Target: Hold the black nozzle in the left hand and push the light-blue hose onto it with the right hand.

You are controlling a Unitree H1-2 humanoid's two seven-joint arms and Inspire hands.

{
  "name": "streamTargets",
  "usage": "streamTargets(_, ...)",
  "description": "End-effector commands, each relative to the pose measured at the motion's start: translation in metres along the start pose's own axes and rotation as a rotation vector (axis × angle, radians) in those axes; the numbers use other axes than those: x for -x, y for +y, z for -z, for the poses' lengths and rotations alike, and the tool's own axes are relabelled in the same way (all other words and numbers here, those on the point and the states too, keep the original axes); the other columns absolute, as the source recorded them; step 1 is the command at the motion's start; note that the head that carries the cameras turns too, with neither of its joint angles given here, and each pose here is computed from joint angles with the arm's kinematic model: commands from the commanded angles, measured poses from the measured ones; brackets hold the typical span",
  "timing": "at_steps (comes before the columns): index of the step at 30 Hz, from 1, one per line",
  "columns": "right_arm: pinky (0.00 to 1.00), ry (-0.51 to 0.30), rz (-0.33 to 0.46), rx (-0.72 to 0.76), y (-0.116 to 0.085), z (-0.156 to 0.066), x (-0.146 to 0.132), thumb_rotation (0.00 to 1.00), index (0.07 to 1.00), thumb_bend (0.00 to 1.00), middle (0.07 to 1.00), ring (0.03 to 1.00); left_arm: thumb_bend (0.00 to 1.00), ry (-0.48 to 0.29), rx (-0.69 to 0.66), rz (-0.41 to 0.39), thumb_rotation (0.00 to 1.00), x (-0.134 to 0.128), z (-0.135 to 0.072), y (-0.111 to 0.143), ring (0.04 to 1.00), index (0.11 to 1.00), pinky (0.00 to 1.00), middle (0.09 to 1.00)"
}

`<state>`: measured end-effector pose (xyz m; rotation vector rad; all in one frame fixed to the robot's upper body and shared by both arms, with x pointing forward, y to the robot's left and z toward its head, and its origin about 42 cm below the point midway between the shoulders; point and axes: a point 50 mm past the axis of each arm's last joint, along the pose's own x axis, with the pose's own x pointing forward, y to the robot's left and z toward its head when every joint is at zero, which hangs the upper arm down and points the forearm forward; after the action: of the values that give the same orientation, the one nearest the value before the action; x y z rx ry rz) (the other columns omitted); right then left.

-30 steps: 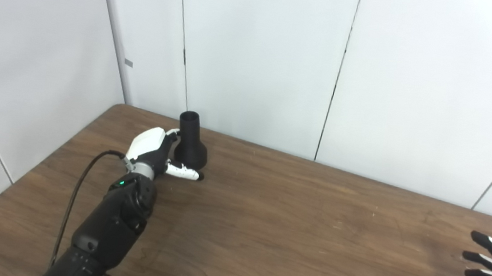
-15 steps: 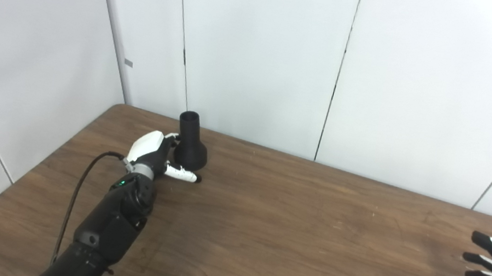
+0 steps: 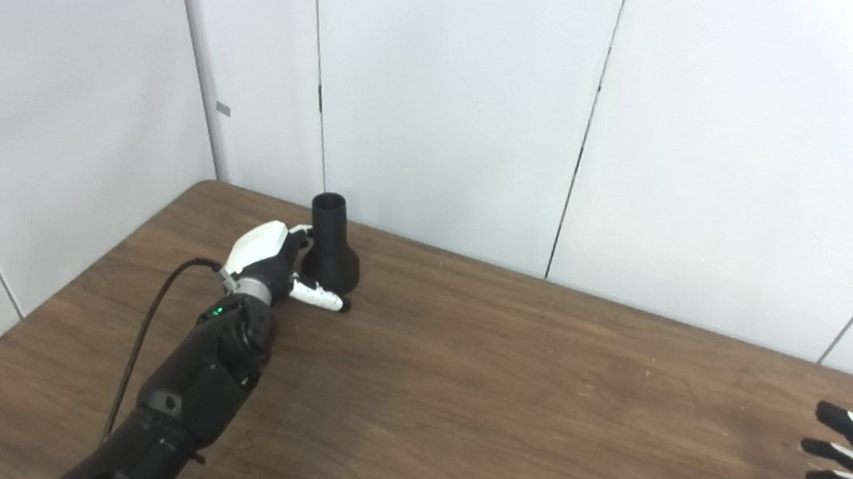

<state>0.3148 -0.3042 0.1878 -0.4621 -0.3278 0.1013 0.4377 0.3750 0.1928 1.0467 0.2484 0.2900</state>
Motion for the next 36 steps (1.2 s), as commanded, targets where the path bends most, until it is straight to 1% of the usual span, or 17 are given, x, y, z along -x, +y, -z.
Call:
streamTargets(1, 0.63, -0.059, 0.021, 0.017, -0.009, -0.013, -0.005, 0.22, 0.853, 0.72, 0.873, 0.771, 0.95, -0.060, -0.004, -0.091, 0.26, -0.012, -0.020, 0.030, 0.902, 0.826, 1.00, 0.842)
streamTargets(5, 0.63, -0.060, 0.023, 0.016, -0.009, -0.015, -0.005, 0.23, 0.852, 0.72, 0.871, 0.769, 0.95, -0.072, 0.007, -0.081, 0.26, -0.013, -0.023, 0.029, 0.903, 0.817, 1.00, 0.844)
streamTargets(7, 0.62, -0.060, 0.024, 0.015, -0.008, -0.016, -0.006, 0.22, 0.852, 0.72, 0.871, 0.768, 0.95, -0.083, 0.017, -0.069, 0.26, -0.013, -0.023, 0.027, 0.895, 0.791, 1.00, 0.829)
streamTargets(9, 0.62, -0.062, 0.025, 0.015, -0.008, -0.017, -0.006, 0.22, 0.852, 0.71, 0.871, 0.768, 0.93, -0.105, 0.033, -0.048, 0.23, -0.011, -0.023, 0.025, 0.868, 0.754, 0.99, 0.773)
streamTargets(11, 0.62, -0.064, 0.027, 0.014, -0.008, -0.019, -0.007, 0.22, 0.851, 0.71, 0.870, 0.767, 0.88, -0.129, 0.050, -0.025, 0.17, -0.010, -0.023, 0.024, 0.736, 0.665, 1.00, 0.599)
streamTargets(12, 0.62, -0.063, 0.027, 0.015, -0.007, -0.019, -0.007, 0.22, 0.851, 0.71, 0.870, 0.767, 0.88, -0.141, 0.061, -0.016, 0.16, -0.010, -0.023, 0.024, 0.718, 0.654, 1.00, 0.581)
streamTargets(13, 0.62, -0.063, 0.027, 0.016, -0.007, -0.019, -0.007, 0.22, 0.852, 0.71, 0.871, 0.768, 0.67, -0.155, 0.078, -0.006, 0.11, -0.010, -0.022, 0.022, 0.640, 0.558, 1.00, 0.536)
streamTargets(14, 0.62, -0.062, 0.028, 0.017, -0.007, -0.019, -0.007, 0.22, 0.852, 0.71, 0.871, 0.768, 0.60, -0.172, 0.099, 0.003, 0.09, -0.010, -0.021, 0.021, 0.591, 0.524, 0.97, 0.507)
streamTargets(15, 0.63, -0.062, 0.028, 0.019, -0.007, -0.019, -0.007, 0.23, 0.853, 0.71, 0.872, 0.768, 0.55, -0.200, 0.131, 0.013, 0.04, -0.009, -0.020, 0.017, 0.541, 0.515, 0.89, 0.480)
streamTargets(16, 0.62, -0.062, 0.027, 0.020, -0.007, -0.019, -0.007, 0.23, 0.853, 0.70, 0.872, 0.769, 0.54, -0.219, 0.152, 0.017, 0.01, -0.009, -0.019, 0.015, 0.510, 0.516, 0.74, 0.462)
streamTargets(18, 0.62, -0.063, 0.028, 0.022, -0.007, -0.020, -0.008, 0.23, 0.854, 0.70, 0.873, 0.768, 0.53, -0.247, 0.173, 0.014, 0.00, -0.007, -0.018, 0.009, 0.501, 0.518, 0.69, 0.452)
streamTargets(19, 0.62, -0.063, 0.029, 0.022, -0.007, -0.020, -0.008, 0.23, 0.853, 0.70, 0.872, 0.767, 0.52, -0.253, 0.175, 0.011, 0.00, -0.007, -0.018, 0.007, 0.524, 0.513, 0.75, 0.455)
streamTargets(22, 0.62, -0.065, 0.031, 0.024, -0.007, -0.021, -0.008, 0.22, 0.854, 0.70, 0.872, 0.767, 0.52, -0.256, 0.176, 0.003, 0.00, -0.006, -0.017, 0.004, 0.540, 0.502, 0.80, 0.465)
streamTargets(26, 0.62, -0.067, 0.036, 0.024, -0.008, -0.022, -0.008, 0.23, 0.854, 0.69, 0.873, 0.768, 0.53, -0.256, 0.164, -0.008, 0.00, -0.006, -0.014, 0.003, 0.535, 0.493, 0.77, 0.475)
streamTargets(32, 0.62, -0.070, 0.042, 0.024, -0.008, -0.024, -0.010, 0.21, 0.854, 0.69, 0.873, 0.766, 0.53, -0.268, 0.164, -0.010, 0.00, -0.005, -0.011, 0.002, 0.537, 0.495, 0.77, 0.473)
streamTargets(35, 0.62, -0.073, 0.045, 0.021, -0.006, -0.025, -0.010, 0.21, 0.852, 0.69, 0.871, 0.763, 0.52, -0.292, 0.159, 0.005, 0.00, 0.000, -0.016, -0.005, 0.527, 0.507, 0.83, 0.455)
streamTargets(36, 0.62, -0.074, 0.046, 0.021, -0.005, -0.026, -0.011, 0.22, 0.851, 0.69, 0.870, 0.761, 0.52, -0.306, 0.144, 0.013, 0.00, 0.003, -0.019, -0.009, 0.529, 0.508, 0.90, 0.452)
